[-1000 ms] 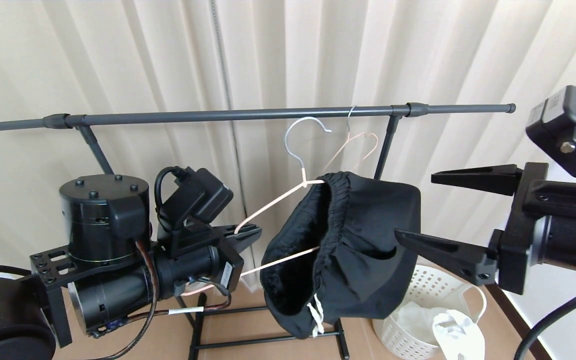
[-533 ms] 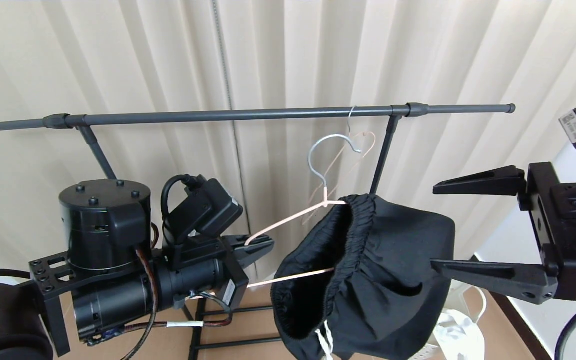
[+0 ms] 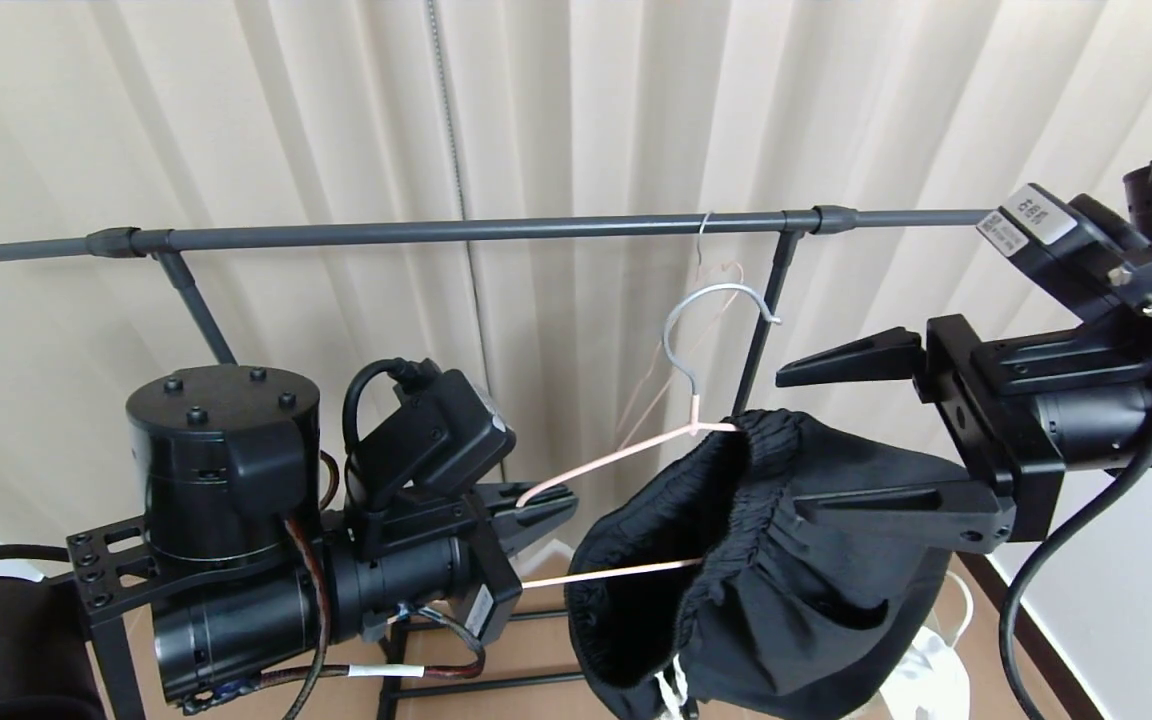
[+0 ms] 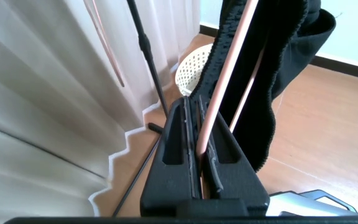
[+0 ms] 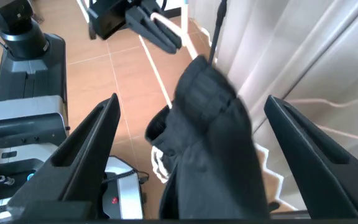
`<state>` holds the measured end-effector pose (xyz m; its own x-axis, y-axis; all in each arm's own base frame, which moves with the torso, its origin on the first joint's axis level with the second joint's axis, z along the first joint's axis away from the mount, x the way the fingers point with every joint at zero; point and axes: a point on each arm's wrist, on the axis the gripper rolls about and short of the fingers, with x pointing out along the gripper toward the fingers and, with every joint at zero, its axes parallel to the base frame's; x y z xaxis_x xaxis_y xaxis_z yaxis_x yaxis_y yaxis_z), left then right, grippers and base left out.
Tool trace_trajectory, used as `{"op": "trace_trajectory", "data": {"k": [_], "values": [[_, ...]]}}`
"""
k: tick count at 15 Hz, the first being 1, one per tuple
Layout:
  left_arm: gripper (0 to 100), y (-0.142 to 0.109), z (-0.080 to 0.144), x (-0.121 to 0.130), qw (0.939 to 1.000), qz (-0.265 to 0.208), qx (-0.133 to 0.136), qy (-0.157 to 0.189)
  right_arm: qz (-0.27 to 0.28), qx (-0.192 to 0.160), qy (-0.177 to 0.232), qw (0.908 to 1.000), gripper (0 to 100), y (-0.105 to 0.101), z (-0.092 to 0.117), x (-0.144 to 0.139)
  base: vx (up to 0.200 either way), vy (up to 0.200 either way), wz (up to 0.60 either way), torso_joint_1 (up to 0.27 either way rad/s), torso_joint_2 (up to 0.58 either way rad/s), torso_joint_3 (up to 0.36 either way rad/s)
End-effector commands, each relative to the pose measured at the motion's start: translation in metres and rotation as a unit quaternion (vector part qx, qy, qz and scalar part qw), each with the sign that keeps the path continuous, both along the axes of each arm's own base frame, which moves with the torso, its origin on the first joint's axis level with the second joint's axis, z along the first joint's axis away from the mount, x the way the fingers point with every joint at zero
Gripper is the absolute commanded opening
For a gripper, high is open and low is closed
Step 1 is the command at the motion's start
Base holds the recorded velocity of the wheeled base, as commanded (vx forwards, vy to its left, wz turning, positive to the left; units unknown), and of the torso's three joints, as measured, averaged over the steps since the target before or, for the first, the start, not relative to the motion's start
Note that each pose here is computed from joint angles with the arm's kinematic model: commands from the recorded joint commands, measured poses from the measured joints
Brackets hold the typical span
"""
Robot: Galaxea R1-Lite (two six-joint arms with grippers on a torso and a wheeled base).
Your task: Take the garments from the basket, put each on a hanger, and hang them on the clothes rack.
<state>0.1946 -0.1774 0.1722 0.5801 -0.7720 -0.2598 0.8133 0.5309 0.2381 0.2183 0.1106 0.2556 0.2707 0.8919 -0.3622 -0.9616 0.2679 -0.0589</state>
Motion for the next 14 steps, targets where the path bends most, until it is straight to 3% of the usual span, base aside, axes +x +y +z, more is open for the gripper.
{"op": "trace_trajectory", "data": {"k": [1, 8, 14], "values": [[0, -0.002, 0.001, -0.001, 1.0000, -0.004, -0.002, -0.001, 0.002, -0.009, 0.011, 0.9999, 100, 0.005, -0.010, 0.013, 0.000, 0.000, 0.00, 0.000, 0.00, 0.000], [0, -0.002, -0.001, -0.003, 1.0000, -0.007, 0.001, 0.002, -0.002, -0.024, 0.016, 0.9996, 100, 0.005, -0.024, 0.028, 0.000, 0.000, 0.00, 0.000, 0.00, 0.000], [0, 0.000, 0.001, -0.006, 1.0000, -0.007, -0.001, -0.001, -0.010, -0.023, 0.016, 0.9996, 100, 0.001, -0.023, 0.032, 0.000, 0.000, 0.00, 0.000, 0.00, 0.000]]}}
